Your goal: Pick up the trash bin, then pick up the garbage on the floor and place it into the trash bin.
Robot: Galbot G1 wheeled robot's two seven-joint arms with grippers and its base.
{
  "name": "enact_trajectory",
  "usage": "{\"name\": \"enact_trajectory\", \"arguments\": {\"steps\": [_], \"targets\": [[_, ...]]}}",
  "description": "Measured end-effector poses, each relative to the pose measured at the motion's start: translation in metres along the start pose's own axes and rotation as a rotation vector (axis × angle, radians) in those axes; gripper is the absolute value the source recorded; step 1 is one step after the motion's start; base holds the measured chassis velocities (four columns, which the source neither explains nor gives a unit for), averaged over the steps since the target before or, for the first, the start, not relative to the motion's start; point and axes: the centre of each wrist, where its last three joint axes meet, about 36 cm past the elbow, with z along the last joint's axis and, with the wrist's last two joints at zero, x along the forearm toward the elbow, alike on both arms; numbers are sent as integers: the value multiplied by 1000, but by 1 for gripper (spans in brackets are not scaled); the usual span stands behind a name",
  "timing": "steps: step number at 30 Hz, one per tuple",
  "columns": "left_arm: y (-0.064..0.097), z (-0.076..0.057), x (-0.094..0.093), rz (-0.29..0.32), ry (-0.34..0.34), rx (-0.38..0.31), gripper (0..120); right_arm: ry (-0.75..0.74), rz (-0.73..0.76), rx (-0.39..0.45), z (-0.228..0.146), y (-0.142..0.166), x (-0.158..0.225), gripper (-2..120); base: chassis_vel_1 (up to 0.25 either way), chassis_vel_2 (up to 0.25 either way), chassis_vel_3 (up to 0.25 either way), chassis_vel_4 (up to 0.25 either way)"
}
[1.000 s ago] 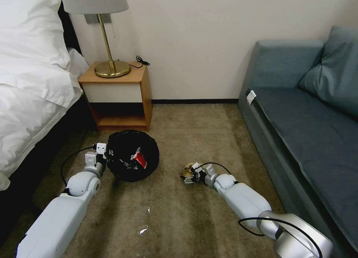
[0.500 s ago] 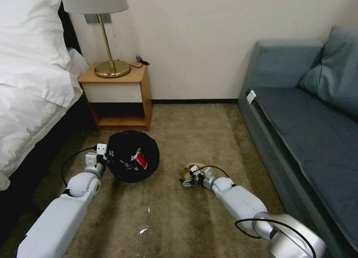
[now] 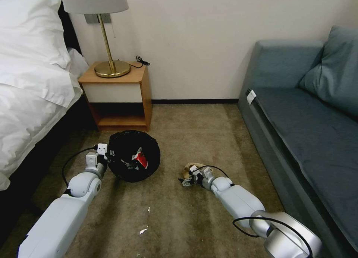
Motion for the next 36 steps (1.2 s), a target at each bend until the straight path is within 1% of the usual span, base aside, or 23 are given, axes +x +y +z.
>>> {"name": "enact_trajectory", "arguments": {"steps": [7,19,27,30,31,32,33,34,35,36], "targets": [[2,6,4,-5,0,6,0,-1,1,2,-6,1,-4,100,0,0,0,0],[2,3,6,4,-14,15,0,9,4,6,-9,-1,-8,100,0,0,0,0],[0,4,7,7,-17,19,0,20,-12,9,-9,-1,-9,100,0,0,0,0],[-2,5,6,10,-20,24,0,20,-21,1,-9,-2,-10,91,0,0,0,0],[-2,5,6,10,-20,24,0,20,-21,1,-9,-2,-10,91,0,0,0,0],[-3,5,6,12,-21,25,0,22,-22,0,-9,-2,-9,85,0,0,0,0],[-3,5,6,15,-22,27,0,23,-22,-1,-9,-3,-10,82,0,0,0,0],[-3,5,6,15,-22,27,0,23,-22,-1,-9,-3,-10,82,0,0,0,0],[-4,5,6,19,-23,30,0,23,-22,-2,-10,-3,-10,74,0,0,0,0],[-4,5,6,20,-24,32,0,23,-22,-4,-10,-4,-10,71,0,0,0,0]]}}
